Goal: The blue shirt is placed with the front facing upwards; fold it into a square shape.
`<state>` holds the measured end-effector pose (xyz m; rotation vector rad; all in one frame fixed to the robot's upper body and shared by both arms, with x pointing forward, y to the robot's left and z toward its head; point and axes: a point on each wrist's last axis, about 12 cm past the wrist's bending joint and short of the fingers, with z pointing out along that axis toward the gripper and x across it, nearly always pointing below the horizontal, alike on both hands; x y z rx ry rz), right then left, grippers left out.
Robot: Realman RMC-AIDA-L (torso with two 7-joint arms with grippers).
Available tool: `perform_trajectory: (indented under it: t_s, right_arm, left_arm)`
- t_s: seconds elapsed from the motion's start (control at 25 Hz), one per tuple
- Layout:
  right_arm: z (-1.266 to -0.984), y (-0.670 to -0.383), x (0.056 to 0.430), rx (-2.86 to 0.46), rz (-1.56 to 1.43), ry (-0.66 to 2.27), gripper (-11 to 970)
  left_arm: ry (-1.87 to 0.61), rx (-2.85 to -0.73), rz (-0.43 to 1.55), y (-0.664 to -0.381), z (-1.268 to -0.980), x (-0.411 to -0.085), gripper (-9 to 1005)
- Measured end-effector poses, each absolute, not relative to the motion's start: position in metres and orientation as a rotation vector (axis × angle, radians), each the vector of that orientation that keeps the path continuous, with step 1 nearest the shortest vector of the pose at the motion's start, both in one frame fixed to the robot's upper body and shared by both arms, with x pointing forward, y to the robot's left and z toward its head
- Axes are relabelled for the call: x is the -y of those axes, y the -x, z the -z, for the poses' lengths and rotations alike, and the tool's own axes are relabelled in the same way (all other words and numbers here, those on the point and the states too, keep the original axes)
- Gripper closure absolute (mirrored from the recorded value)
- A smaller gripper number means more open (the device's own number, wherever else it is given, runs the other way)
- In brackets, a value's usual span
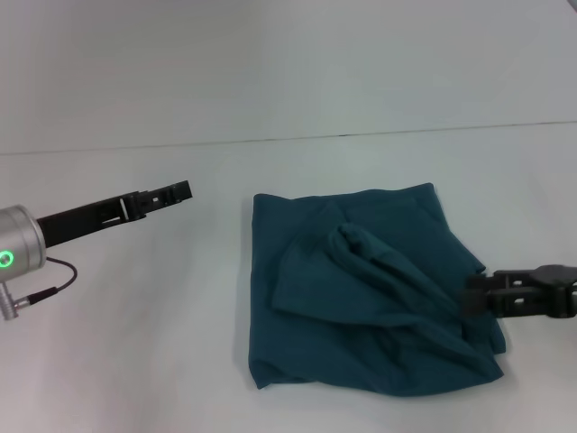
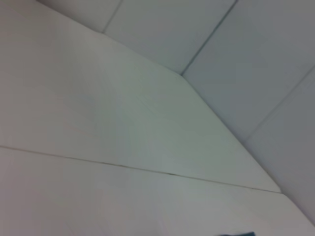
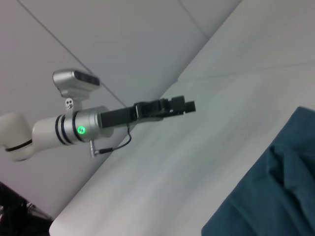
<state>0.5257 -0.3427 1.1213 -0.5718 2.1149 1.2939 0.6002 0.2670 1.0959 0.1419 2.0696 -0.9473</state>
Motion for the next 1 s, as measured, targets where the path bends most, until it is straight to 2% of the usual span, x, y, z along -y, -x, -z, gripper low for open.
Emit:
perform_trajectory:
  t_s: [0.6,1.0]
  right_arm:
    - [-1.093,-0.54,0.284,-2.262,-1.355,0.645,43]
    - [-1.088,-0.546,0.272,-2.343,-1.338,0.612,43]
  left_arm:
    - [-0.127,-2.056,0.928,-0.601,-1.097,-0.273,88]
    - [-0.128,-2.051,0.919,-0.601,-1.099,-0.275,88]
